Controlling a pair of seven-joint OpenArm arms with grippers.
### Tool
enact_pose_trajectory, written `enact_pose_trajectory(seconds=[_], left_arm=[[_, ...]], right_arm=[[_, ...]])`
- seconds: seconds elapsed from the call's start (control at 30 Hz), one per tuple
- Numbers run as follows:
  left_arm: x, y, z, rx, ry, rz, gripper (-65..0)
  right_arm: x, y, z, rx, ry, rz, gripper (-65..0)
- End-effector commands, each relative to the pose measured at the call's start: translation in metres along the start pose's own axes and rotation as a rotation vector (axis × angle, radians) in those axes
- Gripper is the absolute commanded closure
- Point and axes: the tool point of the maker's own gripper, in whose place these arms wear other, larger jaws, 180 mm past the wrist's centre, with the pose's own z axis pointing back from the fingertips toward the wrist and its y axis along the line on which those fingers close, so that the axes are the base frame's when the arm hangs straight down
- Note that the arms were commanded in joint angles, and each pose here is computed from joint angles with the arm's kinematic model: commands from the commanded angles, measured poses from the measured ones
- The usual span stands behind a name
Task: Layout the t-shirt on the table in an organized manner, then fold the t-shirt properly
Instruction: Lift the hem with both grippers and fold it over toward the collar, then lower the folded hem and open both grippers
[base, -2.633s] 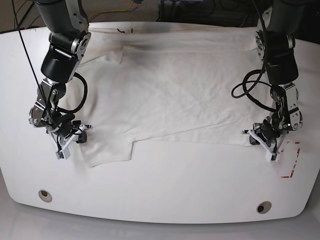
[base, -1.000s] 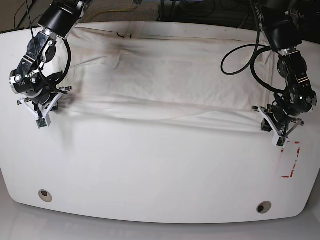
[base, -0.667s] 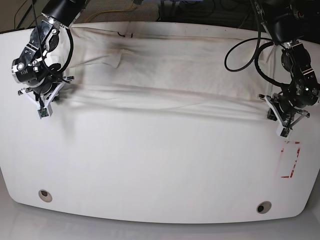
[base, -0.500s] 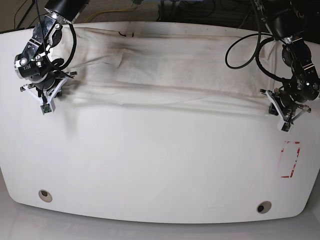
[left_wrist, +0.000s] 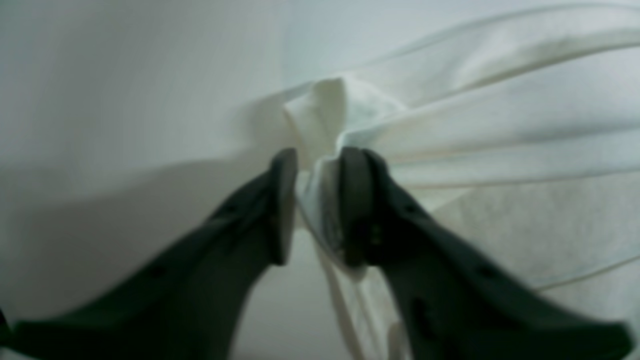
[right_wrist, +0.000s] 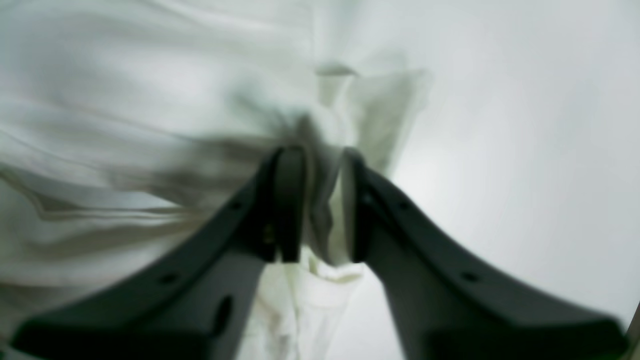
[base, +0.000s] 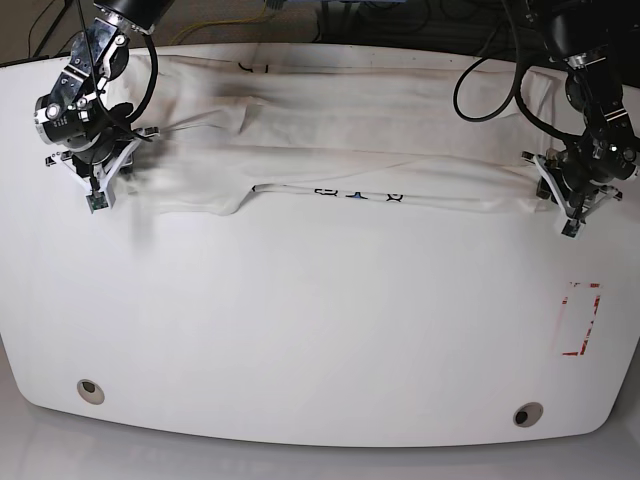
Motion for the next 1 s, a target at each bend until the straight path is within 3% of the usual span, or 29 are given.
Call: enact_pose_trajectory(seconds=[0.0, 0.07, 0.13, 0.3, 0.57, 0.97], left_arm=[[0.009, 0.011, 0.008, 0.033, -0.027, -0.013, -21.9], [0.009, 0.011, 0.007, 0.033, -0.028, -0.010, -27.4], [0.009, 0.011, 0.008, 0.035, -0.026, -0.011, -31.2], [0.009, 0.012, 0.008, 0.038, -0.029, -0.010, -36.7], [0.030, 0.019, 0.027, 0.088, -0.089, -0.060, -36.8], [0.047, 0.020, 0.046, 0.133, -0.116, -0.099, -36.8]], right_arm=[[0.007, -0.011, 0.006, -0.037, -0.020, 0.008, -30.1], [0.003, -0.011, 0.006, -0.036, -0.012, 0.010, -41.5], [0.002, -0.010, 0.007, -0.035, -0.013, 0.011, -49.0], [0.010, -0.013, 0.015, -0.056, -0.041, 0.022, -59.0], [0.043, -0.002, 0.017, -0.002, -0.155, -0.014, -59.1], [0.064, 0.033, -0.038, 0.187, -0.127, -0.096, -59.1]])
